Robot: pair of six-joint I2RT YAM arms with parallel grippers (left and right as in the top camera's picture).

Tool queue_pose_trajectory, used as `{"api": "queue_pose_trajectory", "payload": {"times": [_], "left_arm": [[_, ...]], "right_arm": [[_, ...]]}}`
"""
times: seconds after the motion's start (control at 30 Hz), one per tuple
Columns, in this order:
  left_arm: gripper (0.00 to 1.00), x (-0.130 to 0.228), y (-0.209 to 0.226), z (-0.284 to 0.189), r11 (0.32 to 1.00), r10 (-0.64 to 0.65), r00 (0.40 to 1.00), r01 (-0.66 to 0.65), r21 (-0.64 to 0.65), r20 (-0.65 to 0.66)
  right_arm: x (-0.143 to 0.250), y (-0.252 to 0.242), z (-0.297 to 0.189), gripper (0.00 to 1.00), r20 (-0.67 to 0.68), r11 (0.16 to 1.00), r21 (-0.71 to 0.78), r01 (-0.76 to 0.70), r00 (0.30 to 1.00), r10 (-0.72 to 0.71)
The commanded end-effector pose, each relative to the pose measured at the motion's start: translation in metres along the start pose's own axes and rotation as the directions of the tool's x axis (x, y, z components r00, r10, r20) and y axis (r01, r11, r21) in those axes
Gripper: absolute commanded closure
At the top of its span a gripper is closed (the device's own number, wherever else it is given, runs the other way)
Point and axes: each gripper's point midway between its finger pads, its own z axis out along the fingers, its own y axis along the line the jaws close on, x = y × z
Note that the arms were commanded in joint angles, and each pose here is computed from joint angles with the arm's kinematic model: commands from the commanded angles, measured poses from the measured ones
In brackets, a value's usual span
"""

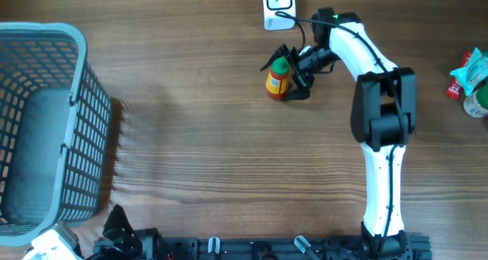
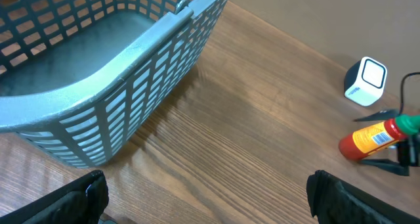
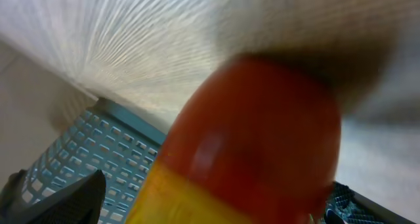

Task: Scan the item barcode

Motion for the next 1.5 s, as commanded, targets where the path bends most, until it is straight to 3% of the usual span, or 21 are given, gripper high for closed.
{"api": "queue_pose_trajectory", "payload": {"times": [0.0,0.1,0.13,0.17,0.23,0.37,0.47,0.7,0.77,0.87,0.93,1.03,1.1,1.17,1.27,1.33,1.47], "left_arm": [[0.0,-0.001,0.0,-0.002,1.0,0.011,1.0,-0.011,0.0,0.011],[0.0,-0.001,0.0,-0.002,1.0,0.011,1.0,-0.011,0.0,0.011],[0.0,-0.001,0.0,-0.002,1.0,0.011,1.0,-0.011,0.0,0.011],[0.0,-0.001,0.0,-0.002,1.0,0.011,1.0,-0.011,0.0,0.011],[0.0,-0.001,0.0,-0.002,1.0,0.011,1.0,-0.011,0.0,0.011],[0.0,-0.001,0.0,-0.002,1.0,0.011,1.0,-0.011,0.0,0.011],[0.0,-0.001,0.0,-0.002,1.0,0.011,1.0,-0.011,0.0,0.011],[0.0,-0.001,0.0,-0.002,1.0,0.011,1.0,-0.011,0.0,0.011],[0.0,-0.001,0.0,-0.002,1.0,0.011,1.0,-0.011,0.0,0.011],[0.0,-0.001,0.0,-0.002,1.0,0.011,1.0,-0.011,0.0,0.011],[0.0,-0.001,0.0,-0.002,1.0,0.011,1.0,-0.011,0.0,0.011],[0.0,-0.001,0.0,-0.002,1.0,0.011,1.0,-0.011,0.0,0.011],[0.0,-0.001,0.0,-0.002,1.0,0.011,1.0,-0.011,0.0,0.011],[0.0,-0.001,0.0,-0.002,1.0,0.011,1.0,-0.011,0.0,0.011],[0.0,-0.001,0.0,-0.002,1.0,0.011,1.0,-0.011,0.0,0.011],[0.0,-0.001,0.0,-0.002,1.0,0.011,1.0,-0.011,0.0,0.011],[0.0,-0.001,0.0,-0.002,1.0,0.011,1.0,-0.011,0.0,0.011]], "right_arm": [[0.0,-0.002,0.018,0.07,-0.053,1.0,-0.009,0.008,0.999,-0.009],[0.001,-0.002,0.018,0.23,-0.055,1.0,-0.011,0.009,0.998,-0.01],[-0.004,-0.006,0.018,0.36,-0.03,1.0,0.013,0.018,0.999,-0.018],[-0.005,-0.007,0.018,0.42,-0.023,0.999,0.021,0.035,0.999,-0.034],[0.0,-0.007,0.017,0.49,-0.045,0.998,0.015,0.06,0.997,-0.059],[0.026,-0.005,0.008,0.51,-0.112,0.995,-0.005,0.1,0.989,-0.1],[0.06,-0.023,0.0,0.51,-0.224,0.997,0.057,0.053,0.974,-0.039],[0.105,-0.004,0.026,0.51,-0.339,0.983,-0.013,0.184,0.924,-0.177],[0.114,-0.009,0.039,0.57,-0.353,0.973,0.04,0.225,0.915,-0.197],[0.116,-0.032,0.053,0.69,-0.365,0.9,0.17,0.4,0.874,-0.32],[0.113,-0.042,0.051,0.69,-0.352,0.861,0.258,0.437,0.873,-0.338],[0.123,-0.028,0.031,0.67,-0.308,0.841,0.249,0.48,0.863,-0.401],[0.126,-0.027,0.008,0.67,-0.239,0.785,0.343,0.515,0.857,-0.457],[0.12,-0.033,-0.021,0.67,-0.106,0.746,0.506,0.434,0.889,-0.445],[0.116,-0.035,-0.067,0.52,0.04,0.65,0.661,0.376,0.847,-0.531],[0.107,-0.04,-0.085,0.5,0.129,0.625,0.729,0.28,0.84,-0.527],[0.105,-0.041,-0.086,0.45,0.074,0.573,0.747,0.338,0.814,-0.576]]}}
